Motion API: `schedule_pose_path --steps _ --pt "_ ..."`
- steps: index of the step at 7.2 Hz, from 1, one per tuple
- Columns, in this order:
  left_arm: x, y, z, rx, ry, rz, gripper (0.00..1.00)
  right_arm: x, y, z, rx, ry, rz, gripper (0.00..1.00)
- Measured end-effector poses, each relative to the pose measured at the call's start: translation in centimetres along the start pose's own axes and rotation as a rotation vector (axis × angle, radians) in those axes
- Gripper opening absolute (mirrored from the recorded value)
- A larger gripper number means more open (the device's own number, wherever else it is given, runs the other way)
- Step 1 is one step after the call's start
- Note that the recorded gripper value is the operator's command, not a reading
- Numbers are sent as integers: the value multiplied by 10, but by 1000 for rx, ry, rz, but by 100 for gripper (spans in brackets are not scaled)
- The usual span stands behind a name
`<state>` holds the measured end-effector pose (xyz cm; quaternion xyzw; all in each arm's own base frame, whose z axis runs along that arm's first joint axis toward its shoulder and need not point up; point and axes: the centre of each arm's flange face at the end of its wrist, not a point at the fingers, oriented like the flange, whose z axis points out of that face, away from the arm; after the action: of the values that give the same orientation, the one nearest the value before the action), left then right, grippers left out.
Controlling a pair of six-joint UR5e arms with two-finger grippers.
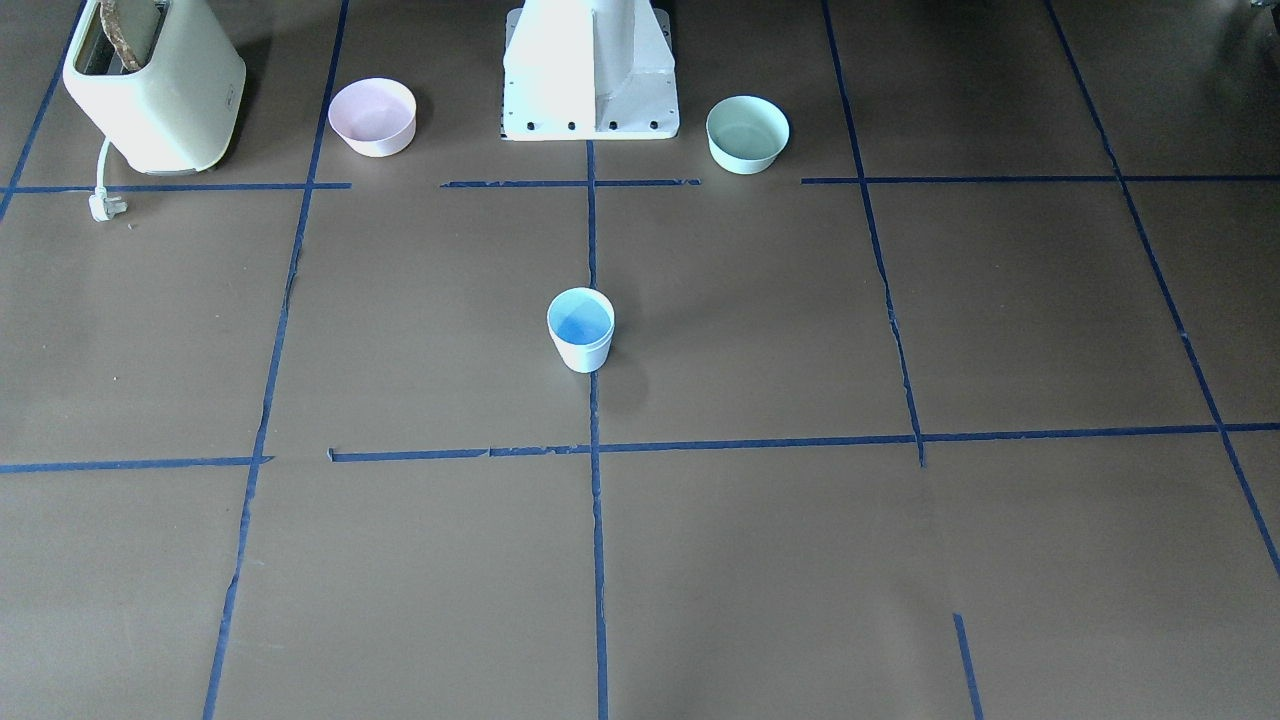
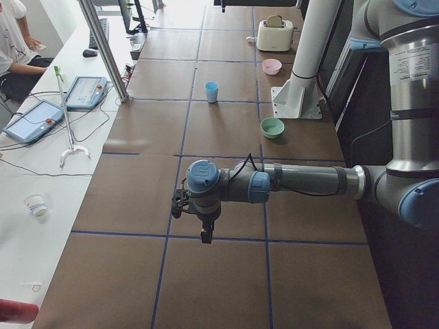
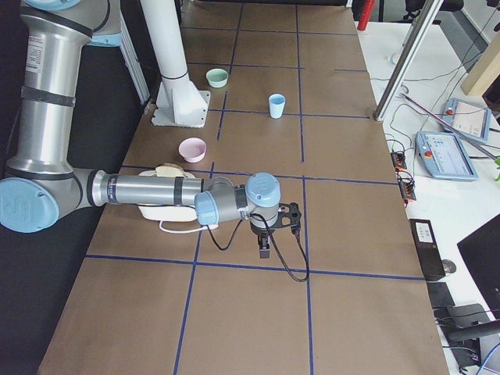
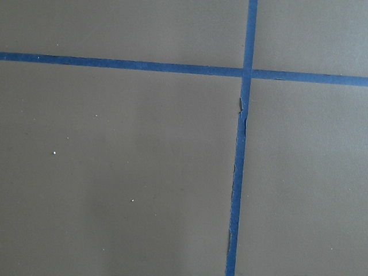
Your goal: Stack blue cups with both arms
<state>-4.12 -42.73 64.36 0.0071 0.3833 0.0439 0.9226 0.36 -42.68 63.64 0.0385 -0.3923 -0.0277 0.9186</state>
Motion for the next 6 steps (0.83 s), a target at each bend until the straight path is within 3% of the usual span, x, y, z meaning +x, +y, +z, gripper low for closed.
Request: schedule_pose_path --steps 6 --pt "9 -2 9 -21 1 23 100 0 0 0 0 0 2 100"
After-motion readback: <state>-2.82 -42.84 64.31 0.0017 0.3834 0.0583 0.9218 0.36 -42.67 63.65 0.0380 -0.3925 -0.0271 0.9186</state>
